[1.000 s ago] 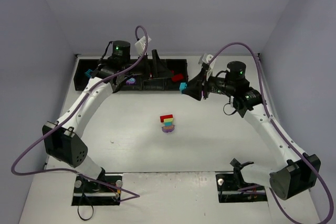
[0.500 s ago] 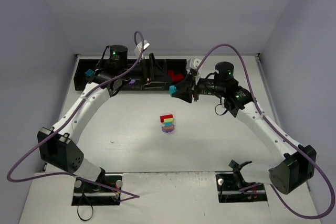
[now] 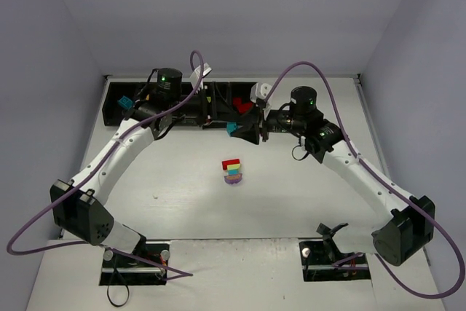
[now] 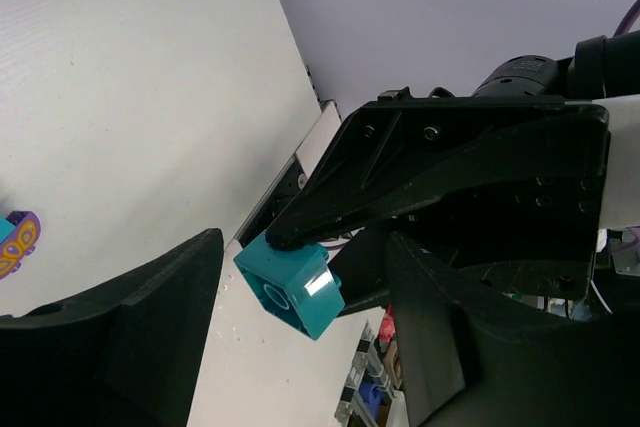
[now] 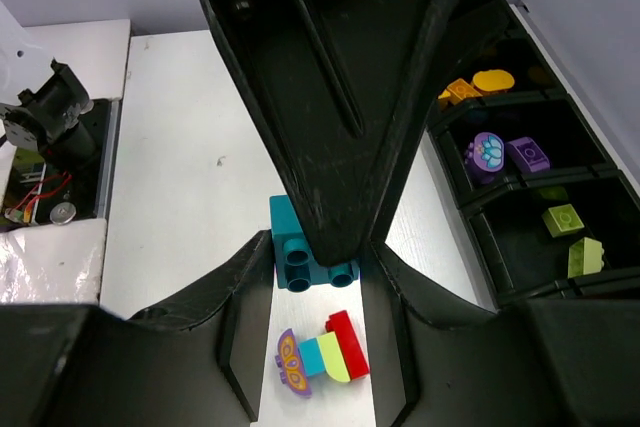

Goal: Sort the legos into containers by color

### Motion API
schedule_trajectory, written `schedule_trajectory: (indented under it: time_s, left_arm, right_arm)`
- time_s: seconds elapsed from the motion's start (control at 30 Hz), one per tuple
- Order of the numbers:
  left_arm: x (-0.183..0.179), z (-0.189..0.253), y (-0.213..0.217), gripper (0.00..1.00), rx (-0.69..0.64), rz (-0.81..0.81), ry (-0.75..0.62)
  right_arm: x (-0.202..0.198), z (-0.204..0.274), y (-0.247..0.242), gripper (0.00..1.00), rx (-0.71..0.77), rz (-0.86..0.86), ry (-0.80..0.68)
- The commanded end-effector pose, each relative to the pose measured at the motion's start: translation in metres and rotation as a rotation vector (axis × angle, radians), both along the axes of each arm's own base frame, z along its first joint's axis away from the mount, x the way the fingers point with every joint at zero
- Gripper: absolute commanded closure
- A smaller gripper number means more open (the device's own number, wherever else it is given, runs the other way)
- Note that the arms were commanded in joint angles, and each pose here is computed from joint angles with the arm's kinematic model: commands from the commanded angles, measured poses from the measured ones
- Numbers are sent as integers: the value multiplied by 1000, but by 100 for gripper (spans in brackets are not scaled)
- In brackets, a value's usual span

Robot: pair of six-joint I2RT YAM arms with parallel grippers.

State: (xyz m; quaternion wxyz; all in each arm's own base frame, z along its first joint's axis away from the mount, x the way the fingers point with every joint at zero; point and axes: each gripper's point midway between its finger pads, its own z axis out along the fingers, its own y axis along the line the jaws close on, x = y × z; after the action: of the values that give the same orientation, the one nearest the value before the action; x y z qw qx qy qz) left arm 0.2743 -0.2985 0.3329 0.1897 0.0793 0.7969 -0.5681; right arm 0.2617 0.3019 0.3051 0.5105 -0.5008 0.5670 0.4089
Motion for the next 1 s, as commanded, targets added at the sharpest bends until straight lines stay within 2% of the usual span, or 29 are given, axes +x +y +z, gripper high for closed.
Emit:
schedule_trajectory:
  time_s: [0.0, 0.07, 0.13, 0.2, 0.27, 0.3, 0.4, 0.53, 0.63, 0.7, 0.83, 0.9, 0.93, 0.97]
  left_arm:
    - [-2, 16, -3, 42, -15, 4, -62]
    - [-2, 14, -3, 45, -4, 6, -57]
    - [-4, 9, 0, 54, 20, 9, -51]
    - [-5, 4, 2, 71, 38, 13, -47]
    - [-5, 2, 3, 81, 46, 20, -46]
    - [-5, 3, 4, 91, 46, 24, -49]
    - [-5, 3, 5, 100, 52, 33, -63]
    - [-5, 3, 8, 100, 62, 47, -81]
    - [-3, 0, 9, 100, 73, 52, -81]
    - [-3, -3, 9, 100, 76, 50, -75]
    - [1, -9, 10, 100, 101, 56, -83]
    - [2, -16, 17, 100, 154, 76, -81]
    - [5, -28, 26, 87, 220, 93, -87]
    - [5, -34, 29, 66, 251, 100, -90]
  right_arm:
    - [0, 40, 9, 80, 76, 40, -133]
    - [0, 39, 10, 79, 76, 38, -133]
    - [1, 39, 10, 79, 75, 31, -135]
    - [2, 40, 9, 79, 77, 22, -144]
    - [2, 41, 9, 78, 77, 17, -145]
    - [3, 41, 9, 78, 77, 16, -146]
    - [5, 39, 9, 70, 73, 5, -141]
    - [10, 35, 7, 54, 67, -28, -122]
    - [13, 32, 6, 46, 62, -55, -108]
    - [14, 30, 6, 52, 58, -57, -105]
    - [21, 26, 4, 74, 41, -89, -117]
    - [25, 24, 1, 74, 31, -119, -111]
    - [29, 21, -4, 70, 23, -163, -108]
    - [32, 19, -7, 68, 24, -197, -91]
